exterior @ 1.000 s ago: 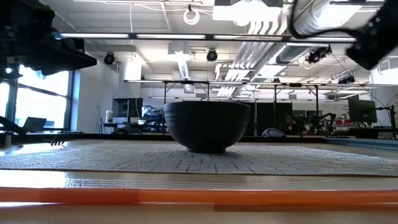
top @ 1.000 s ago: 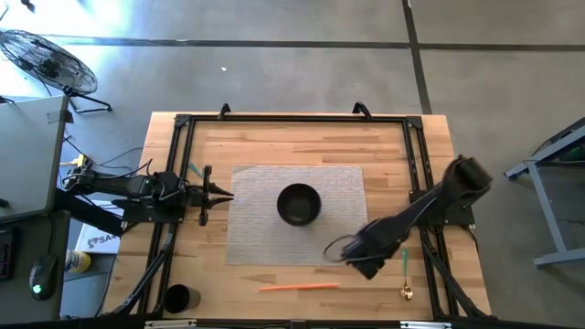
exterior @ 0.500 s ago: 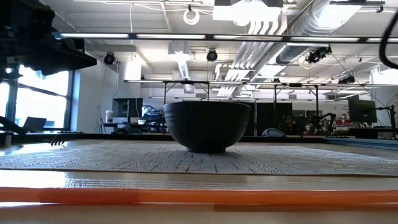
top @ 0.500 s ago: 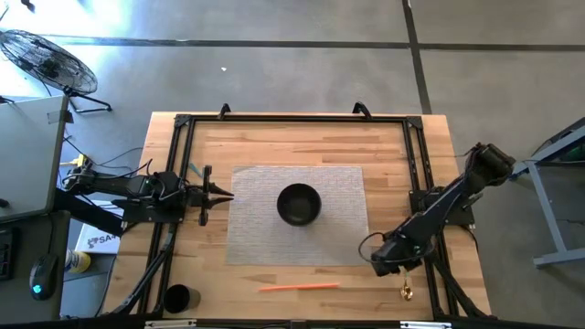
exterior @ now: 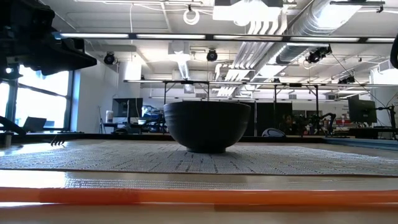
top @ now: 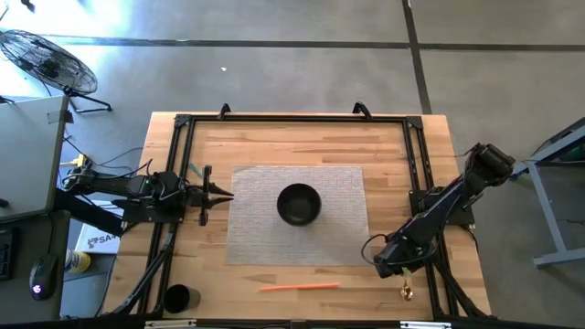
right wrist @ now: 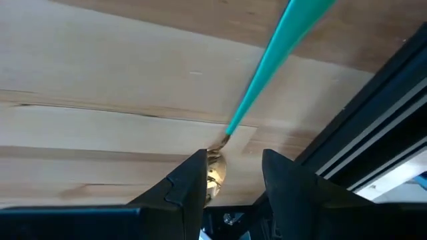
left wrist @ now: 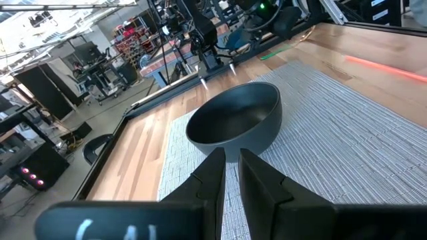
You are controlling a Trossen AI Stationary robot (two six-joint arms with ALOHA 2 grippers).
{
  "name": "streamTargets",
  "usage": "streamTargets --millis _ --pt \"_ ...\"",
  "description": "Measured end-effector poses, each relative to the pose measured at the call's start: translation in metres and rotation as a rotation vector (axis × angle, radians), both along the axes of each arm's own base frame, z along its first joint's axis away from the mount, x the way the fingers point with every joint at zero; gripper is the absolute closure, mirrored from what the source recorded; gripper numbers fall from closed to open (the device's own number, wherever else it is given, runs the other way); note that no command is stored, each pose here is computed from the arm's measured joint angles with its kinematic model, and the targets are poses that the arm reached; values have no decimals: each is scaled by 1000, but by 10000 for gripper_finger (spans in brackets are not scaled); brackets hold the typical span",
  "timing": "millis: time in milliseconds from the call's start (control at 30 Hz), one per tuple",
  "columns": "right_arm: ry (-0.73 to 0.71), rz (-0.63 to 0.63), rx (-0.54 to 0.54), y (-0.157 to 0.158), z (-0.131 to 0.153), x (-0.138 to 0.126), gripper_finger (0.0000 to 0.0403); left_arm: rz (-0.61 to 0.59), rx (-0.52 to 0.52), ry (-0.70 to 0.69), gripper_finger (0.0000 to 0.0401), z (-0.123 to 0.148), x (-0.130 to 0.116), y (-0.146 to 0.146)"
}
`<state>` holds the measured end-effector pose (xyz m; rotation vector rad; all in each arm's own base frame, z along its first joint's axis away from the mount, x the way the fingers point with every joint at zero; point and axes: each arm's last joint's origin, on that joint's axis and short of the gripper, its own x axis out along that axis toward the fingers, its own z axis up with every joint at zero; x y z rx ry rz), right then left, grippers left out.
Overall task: Pick & Place Utensil
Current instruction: Put the green spoon into the black bowl on the gray mat
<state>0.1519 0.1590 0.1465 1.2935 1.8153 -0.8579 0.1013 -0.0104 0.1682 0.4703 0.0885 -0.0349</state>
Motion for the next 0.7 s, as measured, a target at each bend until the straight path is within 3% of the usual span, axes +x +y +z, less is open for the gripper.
streamTargets --millis 533,700 --pt "-12 7 0 1 0 0 265 0 0 0 361 0 0 0" --pt "-49 3 35 -1 -16 -6 265 0 0 0 361 0 0 0"
